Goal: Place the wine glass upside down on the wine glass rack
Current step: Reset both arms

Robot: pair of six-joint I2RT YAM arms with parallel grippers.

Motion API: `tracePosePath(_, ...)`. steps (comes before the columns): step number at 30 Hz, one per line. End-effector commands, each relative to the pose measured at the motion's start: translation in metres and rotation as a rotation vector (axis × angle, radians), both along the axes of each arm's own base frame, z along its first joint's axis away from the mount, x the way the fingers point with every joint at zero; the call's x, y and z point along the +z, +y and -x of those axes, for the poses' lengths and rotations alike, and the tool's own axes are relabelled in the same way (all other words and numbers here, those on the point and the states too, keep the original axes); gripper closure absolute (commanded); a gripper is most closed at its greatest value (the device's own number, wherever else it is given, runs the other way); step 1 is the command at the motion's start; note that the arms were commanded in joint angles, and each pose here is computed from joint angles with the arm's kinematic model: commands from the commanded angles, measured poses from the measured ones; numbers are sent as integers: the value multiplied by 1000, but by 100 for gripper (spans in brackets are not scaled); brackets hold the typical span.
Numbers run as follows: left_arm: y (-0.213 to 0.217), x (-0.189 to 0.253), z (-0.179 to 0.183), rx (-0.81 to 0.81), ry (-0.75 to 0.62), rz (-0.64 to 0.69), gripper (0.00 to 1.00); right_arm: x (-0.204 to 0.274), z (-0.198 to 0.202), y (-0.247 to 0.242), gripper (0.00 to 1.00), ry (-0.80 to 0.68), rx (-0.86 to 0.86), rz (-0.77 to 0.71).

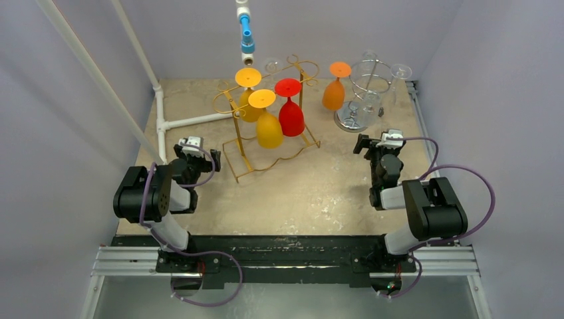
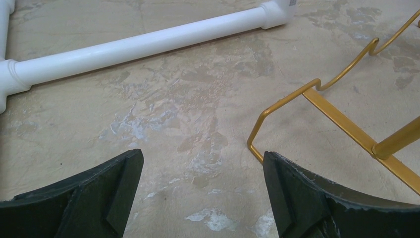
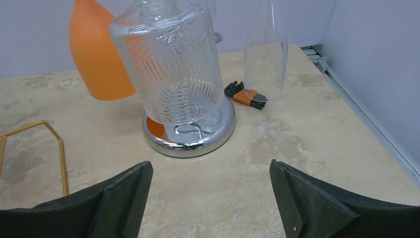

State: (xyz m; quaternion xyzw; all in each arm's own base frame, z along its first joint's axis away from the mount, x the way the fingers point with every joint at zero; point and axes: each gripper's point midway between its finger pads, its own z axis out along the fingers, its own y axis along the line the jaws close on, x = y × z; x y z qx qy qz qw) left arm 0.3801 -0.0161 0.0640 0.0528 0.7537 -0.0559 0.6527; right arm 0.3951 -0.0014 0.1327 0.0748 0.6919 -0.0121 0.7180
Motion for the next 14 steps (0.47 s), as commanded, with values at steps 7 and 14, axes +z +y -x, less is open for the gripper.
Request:
tracePosePath(7, 1, 15, -6, 6, -55, -22, 0, 11, -1, -5, 1, -32, -28, 14)
tracePosePath(14, 1, 15, -7, 19, -50, -34, 0, 11, -1, -5, 1, -32, -28, 14)
